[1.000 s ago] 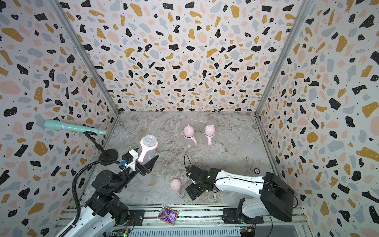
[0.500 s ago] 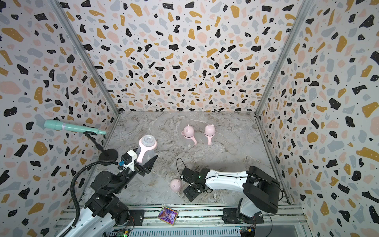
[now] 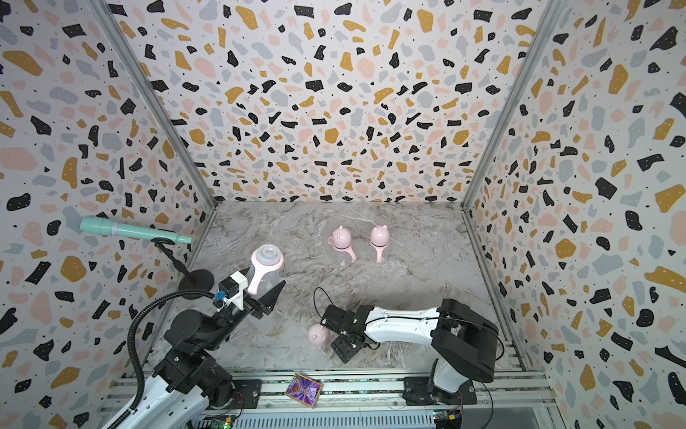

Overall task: Assemble the baby bottles
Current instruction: Pick up the nipple from the center of the board.

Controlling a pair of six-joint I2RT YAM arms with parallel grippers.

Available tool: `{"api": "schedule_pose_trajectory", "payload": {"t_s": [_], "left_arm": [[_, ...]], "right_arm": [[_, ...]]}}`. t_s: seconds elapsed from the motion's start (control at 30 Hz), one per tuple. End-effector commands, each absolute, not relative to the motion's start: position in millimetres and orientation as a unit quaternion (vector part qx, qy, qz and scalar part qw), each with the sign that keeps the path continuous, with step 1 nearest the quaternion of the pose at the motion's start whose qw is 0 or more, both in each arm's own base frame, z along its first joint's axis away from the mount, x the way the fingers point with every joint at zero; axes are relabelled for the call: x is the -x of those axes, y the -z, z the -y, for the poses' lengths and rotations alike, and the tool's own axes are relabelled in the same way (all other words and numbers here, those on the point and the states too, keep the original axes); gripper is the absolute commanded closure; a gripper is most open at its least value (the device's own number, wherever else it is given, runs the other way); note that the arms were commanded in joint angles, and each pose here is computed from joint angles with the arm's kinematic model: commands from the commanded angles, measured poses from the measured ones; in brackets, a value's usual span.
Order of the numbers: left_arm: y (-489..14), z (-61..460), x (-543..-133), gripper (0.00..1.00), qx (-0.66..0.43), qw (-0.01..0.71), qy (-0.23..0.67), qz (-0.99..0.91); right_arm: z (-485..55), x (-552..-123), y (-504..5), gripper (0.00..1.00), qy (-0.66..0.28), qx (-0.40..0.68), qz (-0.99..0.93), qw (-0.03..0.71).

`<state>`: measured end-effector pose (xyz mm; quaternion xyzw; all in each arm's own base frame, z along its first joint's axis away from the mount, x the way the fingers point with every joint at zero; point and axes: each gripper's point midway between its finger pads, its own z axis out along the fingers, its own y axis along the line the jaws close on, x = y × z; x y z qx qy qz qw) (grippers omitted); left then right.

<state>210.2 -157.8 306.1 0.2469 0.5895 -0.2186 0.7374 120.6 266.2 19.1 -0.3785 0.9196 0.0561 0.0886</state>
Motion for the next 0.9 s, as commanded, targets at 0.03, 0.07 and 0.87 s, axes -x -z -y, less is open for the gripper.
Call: {"api": "schedule_pose_trajectory", "payload": {"t_s": [0.03, 0.07, 0.87], "left_arm": [[-322.8, 153.1, -206.8, 0.71, -0.233, 0.76, 0.222, -0.564], [-322.8, 153.0, -206.9, 0.71, -0.233, 0.76, 0.222, -0.565], [-310.3, 220.4, -177.6, 0.74, -0.411, 0.685, 0.327, -0.505]], "right_arm": [[-249.0, -111.0, -6.9, 0.22, -0.022, 0.383, -0.922, 0.049], [-248.0, -110.6, -5.7, 0.23, -0.019, 0.383, -0.923, 0.046], [-268.0, -176.1, -289.3, 0.88, -0.291, 0.376, -0.842, 0.256]]}}
